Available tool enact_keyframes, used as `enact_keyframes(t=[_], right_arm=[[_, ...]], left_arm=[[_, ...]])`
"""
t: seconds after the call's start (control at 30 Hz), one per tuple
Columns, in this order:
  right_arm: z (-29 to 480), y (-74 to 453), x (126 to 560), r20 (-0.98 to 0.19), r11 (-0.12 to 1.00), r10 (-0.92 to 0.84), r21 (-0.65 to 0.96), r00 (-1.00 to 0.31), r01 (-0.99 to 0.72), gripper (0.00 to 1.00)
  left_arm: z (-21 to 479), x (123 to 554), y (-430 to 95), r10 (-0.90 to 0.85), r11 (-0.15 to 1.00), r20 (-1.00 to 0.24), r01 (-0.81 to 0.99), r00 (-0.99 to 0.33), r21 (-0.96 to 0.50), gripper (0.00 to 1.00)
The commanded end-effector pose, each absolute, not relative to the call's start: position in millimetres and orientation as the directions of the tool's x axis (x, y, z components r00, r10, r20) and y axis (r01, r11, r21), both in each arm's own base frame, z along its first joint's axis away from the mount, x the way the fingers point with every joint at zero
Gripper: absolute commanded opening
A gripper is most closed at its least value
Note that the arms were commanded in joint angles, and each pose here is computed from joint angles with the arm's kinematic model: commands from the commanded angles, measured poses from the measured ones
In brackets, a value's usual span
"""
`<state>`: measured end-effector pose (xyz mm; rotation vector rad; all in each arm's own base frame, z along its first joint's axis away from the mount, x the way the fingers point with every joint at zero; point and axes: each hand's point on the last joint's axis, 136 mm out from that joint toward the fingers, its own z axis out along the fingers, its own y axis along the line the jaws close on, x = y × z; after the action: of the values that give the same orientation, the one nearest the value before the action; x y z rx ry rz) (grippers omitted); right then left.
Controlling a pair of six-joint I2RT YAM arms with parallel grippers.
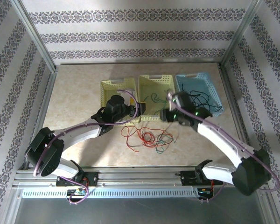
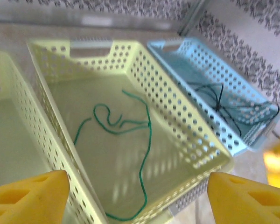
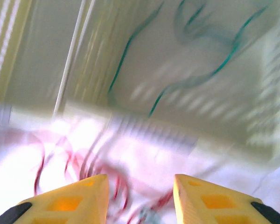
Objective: Untangle the cables
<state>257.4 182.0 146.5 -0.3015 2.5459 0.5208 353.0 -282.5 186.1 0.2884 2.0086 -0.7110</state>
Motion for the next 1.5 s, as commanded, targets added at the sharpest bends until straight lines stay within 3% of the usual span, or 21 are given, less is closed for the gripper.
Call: enact_keyframes(t=[0.0,0.17,0.5,1.0,1.1,1.3,1.47], right_arm=[[102.0,180.7,196.6,-0.377,0.900,-0.165,0.320,-0.912,-0.295,0.42],[67.8,159.9,182.6,-0.314,0.942,-0.113,0.267,-0.943,-0.202,0.46],[54.5,150.2,209.9,-0.313,0.960,-0.235,0.072,-0.920,-0.270,0.52],[36.1,164.2,216.8,-0.232,0.954,-0.267,0.076,-0.935,-0.291,0.53],[33.6,166.4,214.6,-0.212,0.953,-0.265,0.088,-0.941,-0.288,0.45],[44.8,160.6,209.3,-0.222,0.959,-0.242,0.091,-0.944,-0.268,0.01],[78.0,154.2,207.2,-0.278,0.957,-0.243,0.088,-0.929,-0.277,0.00]], left_arm=[[168.7,344.1,-290.4,-0.020,0.798,-0.830,0.491,-0.557,-0.349,0.78],[155.5,337.2,-305.4,0.041,0.790,-0.821,0.522,-0.569,-0.322,0.77],[155.3,332.8,-311.2,0.052,0.795,-0.823,0.522,-0.565,-0.308,0.77],[161.4,332.9,-308.3,0.043,0.799,-0.832,0.519,-0.554,-0.304,0.78],[161.3,332.9,-308.7,0.041,0.798,-0.832,0.519,-0.554,-0.307,0.78],[161.4,329.4,-315.1,0.060,0.774,-0.828,0.550,-0.557,-0.314,0.78],[162.5,316.4,-332.3,0.115,0.690,-0.828,0.644,-0.549,-0.331,0.78]])
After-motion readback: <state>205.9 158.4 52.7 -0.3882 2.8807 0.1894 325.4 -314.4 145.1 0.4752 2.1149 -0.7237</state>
